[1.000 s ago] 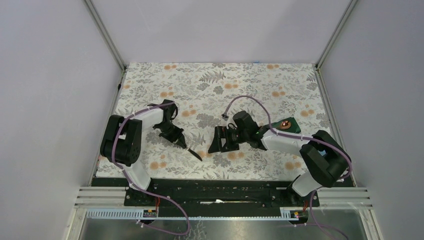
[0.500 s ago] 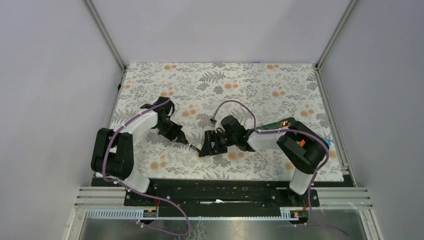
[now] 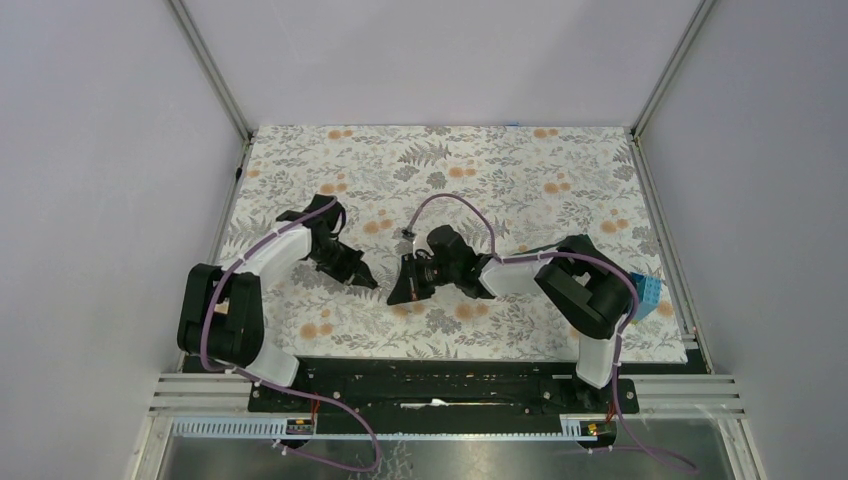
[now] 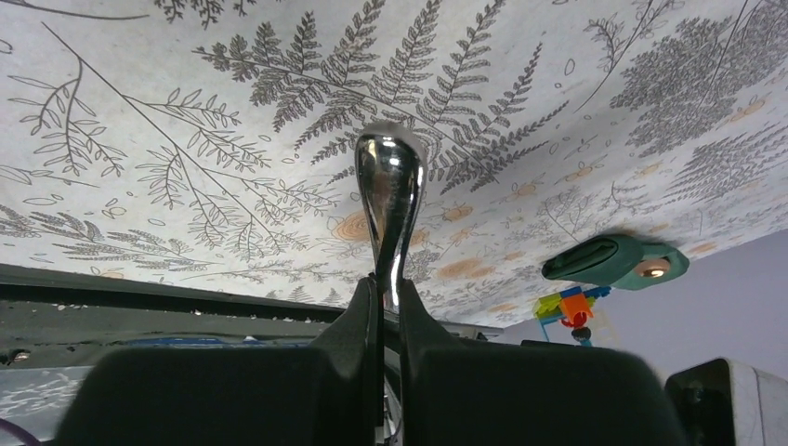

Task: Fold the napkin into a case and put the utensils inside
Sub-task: Pass from the left arm to the right, then pass from the right arm to the left

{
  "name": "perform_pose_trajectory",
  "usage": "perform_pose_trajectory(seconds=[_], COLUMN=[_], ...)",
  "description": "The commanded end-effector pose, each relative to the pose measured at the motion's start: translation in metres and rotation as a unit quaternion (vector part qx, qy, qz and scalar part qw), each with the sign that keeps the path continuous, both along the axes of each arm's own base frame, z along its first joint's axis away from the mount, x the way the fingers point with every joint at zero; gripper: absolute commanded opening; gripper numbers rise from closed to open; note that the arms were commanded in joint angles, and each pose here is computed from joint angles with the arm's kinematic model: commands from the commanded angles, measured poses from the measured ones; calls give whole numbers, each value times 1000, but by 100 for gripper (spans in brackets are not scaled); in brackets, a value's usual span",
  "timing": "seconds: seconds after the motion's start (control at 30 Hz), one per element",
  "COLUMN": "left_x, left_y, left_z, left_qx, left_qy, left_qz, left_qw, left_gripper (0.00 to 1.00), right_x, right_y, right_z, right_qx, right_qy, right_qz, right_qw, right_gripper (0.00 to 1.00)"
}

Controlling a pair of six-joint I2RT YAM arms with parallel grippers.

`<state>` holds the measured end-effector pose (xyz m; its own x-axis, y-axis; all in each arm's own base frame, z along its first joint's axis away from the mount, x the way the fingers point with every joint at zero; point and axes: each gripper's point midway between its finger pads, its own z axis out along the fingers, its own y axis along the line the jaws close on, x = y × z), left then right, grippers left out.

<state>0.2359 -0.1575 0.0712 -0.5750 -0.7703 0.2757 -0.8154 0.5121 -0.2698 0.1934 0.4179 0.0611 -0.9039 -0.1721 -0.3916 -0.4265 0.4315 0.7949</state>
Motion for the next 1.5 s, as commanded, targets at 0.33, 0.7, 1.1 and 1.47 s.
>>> perform_pose_trajectory(seconds=[0.33,0.7,1.1,1.47], left_x=[-48,-146,-168,-130], left_y=[-61,-91,-95,-95], left_z=[130,147,144,149], left_qx=[-160,-310,-341,-219], left_qy=[-459,-477,-446,-524], left_qz=[-436,-554,-591,-563], left_qw=[757,608,580,600], left_gripper=[98,91,57,0], right_x=[-102,-135,-124,-53], right_y=[-77,-110,-113,-120], right_z=[75,131,160,138], right_qx=[31,50,41,-54], right_qy=[-38,-45,-76,-92], right_qz=[276,322,325,136], right_qw=[960,944,942,985], right_gripper=[0,0,0,60])
